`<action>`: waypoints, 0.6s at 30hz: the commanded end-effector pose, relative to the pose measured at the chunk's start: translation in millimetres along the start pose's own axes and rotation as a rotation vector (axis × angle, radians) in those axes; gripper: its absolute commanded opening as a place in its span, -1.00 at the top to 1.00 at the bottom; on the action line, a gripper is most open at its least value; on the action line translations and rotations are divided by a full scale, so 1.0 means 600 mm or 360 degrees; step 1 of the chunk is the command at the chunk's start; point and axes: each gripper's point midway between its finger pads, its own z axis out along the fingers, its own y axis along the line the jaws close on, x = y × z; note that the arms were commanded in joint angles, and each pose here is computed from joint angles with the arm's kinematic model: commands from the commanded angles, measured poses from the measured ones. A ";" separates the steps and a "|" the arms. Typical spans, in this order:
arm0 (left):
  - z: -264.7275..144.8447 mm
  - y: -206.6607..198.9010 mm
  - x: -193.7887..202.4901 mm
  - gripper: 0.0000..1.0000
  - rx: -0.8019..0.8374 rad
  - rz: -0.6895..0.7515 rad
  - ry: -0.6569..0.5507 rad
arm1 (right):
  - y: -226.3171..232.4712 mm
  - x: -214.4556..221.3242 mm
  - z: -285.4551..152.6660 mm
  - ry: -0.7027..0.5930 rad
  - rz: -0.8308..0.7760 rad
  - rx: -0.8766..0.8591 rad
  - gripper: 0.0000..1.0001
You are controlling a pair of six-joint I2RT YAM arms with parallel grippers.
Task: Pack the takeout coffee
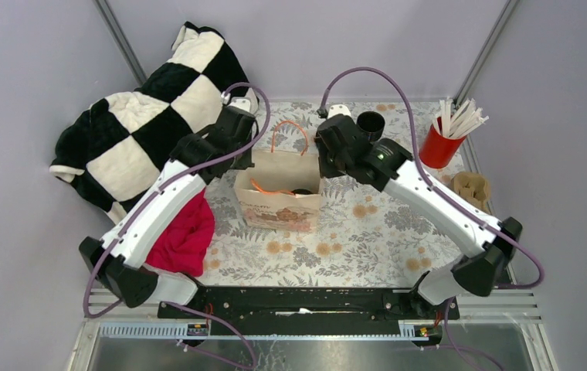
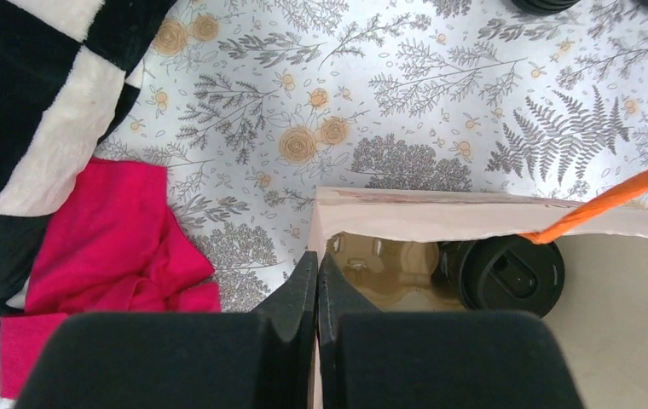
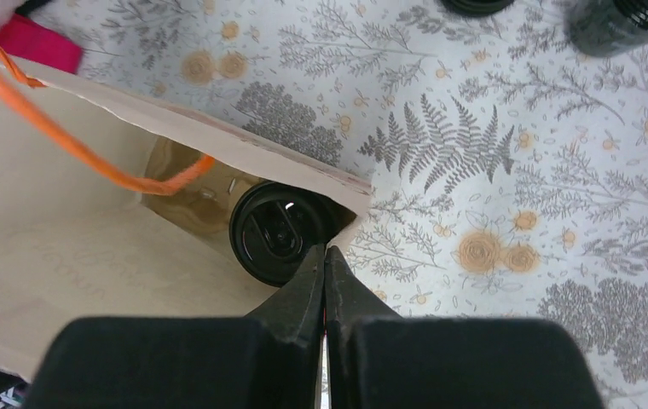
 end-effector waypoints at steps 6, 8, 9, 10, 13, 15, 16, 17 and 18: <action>-0.046 0.005 -0.073 1.00 0.0130 -0.0180 -0.0598 | 0.036 -0.055 -0.026 -0.0593 -0.0250 -0.0212 1.00; -0.048 0.005 -0.083 1.00 0.0134 -0.0179 -0.0688 | 0.045 -0.058 -0.026 -0.0647 -0.0315 -0.0227 1.00; -0.049 0.007 -0.090 1.00 0.0123 -0.0184 -0.0734 | 0.049 -0.059 -0.027 -0.0681 -0.0348 -0.0226 1.00; -0.049 0.007 -0.094 1.00 0.0120 -0.0184 -0.0767 | 0.054 -0.062 -0.028 -0.0726 -0.0369 -0.0236 1.00; -0.045 0.004 -0.103 1.00 0.0127 -0.0191 -0.0844 | 0.058 -0.053 -0.017 -0.0764 -0.0433 -0.0223 1.00; -0.041 -0.006 -0.106 1.00 0.0157 -0.0189 -0.0886 | 0.068 -0.053 -0.009 -0.0799 -0.0464 -0.0230 1.00; -0.042 -0.012 -0.111 1.00 0.0173 -0.0195 -0.0922 | 0.073 -0.054 -0.005 -0.0819 -0.0487 -0.0224 1.00; -0.040 -0.015 -0.116 1.00 0.0180 -0.0185 -0.0960 | 0.077 -0.063 -0.004 -0.0857 -0.0511 -0.0207 1.00; -0.038 -0.018 -0.121 1.00 0.0183 -0.0171 -0.1000 | 0.078 -0.070 -0.004 -0.0885 -0.0523 -0.0182 1.00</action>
